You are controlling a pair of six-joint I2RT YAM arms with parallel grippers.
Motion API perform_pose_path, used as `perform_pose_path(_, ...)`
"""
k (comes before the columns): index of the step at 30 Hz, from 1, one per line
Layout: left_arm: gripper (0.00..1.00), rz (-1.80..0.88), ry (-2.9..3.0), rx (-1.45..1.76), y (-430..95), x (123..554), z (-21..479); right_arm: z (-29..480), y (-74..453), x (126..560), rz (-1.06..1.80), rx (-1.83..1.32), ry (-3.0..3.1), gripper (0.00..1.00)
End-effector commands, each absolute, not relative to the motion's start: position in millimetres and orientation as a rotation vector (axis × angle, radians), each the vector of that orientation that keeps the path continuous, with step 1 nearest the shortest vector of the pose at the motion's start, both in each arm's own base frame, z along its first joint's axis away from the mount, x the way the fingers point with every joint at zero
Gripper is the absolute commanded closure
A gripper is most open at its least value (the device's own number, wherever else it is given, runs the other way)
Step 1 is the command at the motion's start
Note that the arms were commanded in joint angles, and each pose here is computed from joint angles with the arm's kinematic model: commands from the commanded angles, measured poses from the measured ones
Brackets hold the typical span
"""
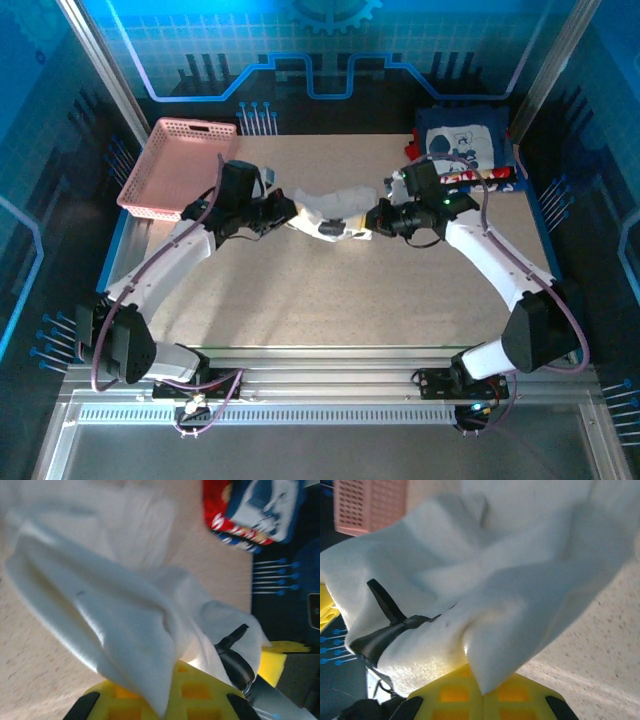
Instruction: Fold and stack the t-shirts
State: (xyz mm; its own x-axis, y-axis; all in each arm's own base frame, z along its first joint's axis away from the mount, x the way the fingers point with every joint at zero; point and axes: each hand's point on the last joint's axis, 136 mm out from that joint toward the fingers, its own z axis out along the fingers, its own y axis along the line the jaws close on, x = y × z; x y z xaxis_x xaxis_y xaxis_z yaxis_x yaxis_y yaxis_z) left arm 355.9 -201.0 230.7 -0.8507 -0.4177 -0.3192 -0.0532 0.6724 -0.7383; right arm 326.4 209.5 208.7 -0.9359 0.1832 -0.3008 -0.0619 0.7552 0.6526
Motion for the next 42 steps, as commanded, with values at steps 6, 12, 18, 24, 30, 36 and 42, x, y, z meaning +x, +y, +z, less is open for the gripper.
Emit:
perform_pose_path(6, 1.0, -1.12, 2.335, -0.38, -202.0, 393.5, 278.7, 250.5, 201.3, 363.4, 1.071, 0.108, 2.545, 1.0)
perform_pose_path(12, 1.0, -1.159, 2.235, -0.326, -203.7, 418.6, 333.3, 300.3, 202.9, 388.2, 1.063, 0.047, 2.471, 1.0)
perform_pose_path(18, 1.0, -1.188, 2.196, -0.307, -205.0, 442.0, 351.0, 320.0, 200.0, 414.3, 1.071, 0.039, 2.422, 1.0)
perform_pose_path(24, 1.0, -1.253, 2.068, -0.258, -207.4, 482.1, 402.5, 373.6, 198.8, 454.1, 1.083, -0.012, 2.26, 1.0)
perform_pose_path(30, 1.0, -1.305, 1.911, -0.182, -208.8, 513.2, 475.0, 435.6, 196.0, 488.1, 1.083, -0.065, 2.082, 1.0)
perform_pose_path(36, 1.0, -1.331, 1.796, -0.141, -196.9, 512.2, 510.6, 459.0, 186.7, 494.4, 1.11, -0.058, 2.003, 1.0)
perform_pose_path(42, 1.0, -1.28, 1.895, -0.083, -203.1, 467.8, 468.8, 424.9, 196.8, 455.3, 1.05, -0.178, 2.127, 1.0)
